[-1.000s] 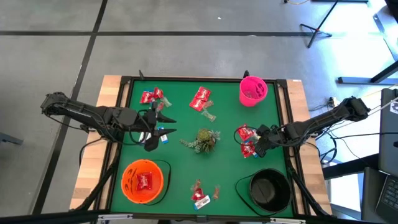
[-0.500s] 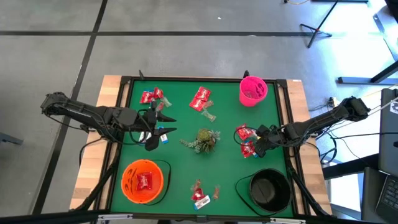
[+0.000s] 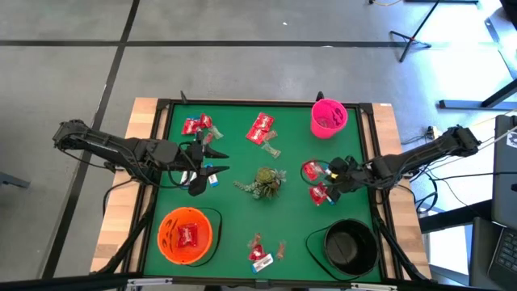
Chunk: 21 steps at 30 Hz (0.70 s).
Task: Sort candy
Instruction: Put the blue gummy into the pink bucket
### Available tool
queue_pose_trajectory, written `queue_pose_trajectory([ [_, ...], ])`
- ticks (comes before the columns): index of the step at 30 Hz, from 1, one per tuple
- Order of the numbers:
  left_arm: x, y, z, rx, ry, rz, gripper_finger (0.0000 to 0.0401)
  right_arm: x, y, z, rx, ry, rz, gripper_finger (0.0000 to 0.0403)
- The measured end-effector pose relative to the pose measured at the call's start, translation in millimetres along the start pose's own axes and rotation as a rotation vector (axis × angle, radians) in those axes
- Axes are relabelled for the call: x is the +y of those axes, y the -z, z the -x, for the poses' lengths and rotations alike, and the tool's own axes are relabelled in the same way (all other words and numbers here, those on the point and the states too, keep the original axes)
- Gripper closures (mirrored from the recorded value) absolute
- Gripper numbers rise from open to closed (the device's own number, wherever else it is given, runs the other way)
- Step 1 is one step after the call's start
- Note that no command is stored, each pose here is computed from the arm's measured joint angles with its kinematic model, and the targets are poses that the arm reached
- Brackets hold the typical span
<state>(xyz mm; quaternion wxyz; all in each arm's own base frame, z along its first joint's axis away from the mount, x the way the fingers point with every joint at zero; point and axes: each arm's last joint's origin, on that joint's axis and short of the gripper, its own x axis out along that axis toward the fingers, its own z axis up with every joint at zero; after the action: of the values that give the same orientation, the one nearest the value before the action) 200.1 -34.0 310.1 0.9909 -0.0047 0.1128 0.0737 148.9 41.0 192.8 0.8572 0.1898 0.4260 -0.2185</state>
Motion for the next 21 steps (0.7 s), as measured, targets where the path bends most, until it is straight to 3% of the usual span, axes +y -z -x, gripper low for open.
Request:
queue_pose_trajectory([
  [8,0.0,-0.3,0.0,-0.003,0.000,0.000,0.0252,3.0,-21.5,14.6,-0.222,0.133,0.033,0.0402],
  [15,-0.1,-0.4,-0.1,-0.004,0.000,0.002,0.0252,-19.9,-34.5,8.5,-0.278,0.313,-0.156,0.0402],
  [21,0.0,-0.5,0.0,-0.005,0.000,0.011,0.0252,-40.0,-51.0,3.1,-0.297,0.417,-0.190,0.0403],
])
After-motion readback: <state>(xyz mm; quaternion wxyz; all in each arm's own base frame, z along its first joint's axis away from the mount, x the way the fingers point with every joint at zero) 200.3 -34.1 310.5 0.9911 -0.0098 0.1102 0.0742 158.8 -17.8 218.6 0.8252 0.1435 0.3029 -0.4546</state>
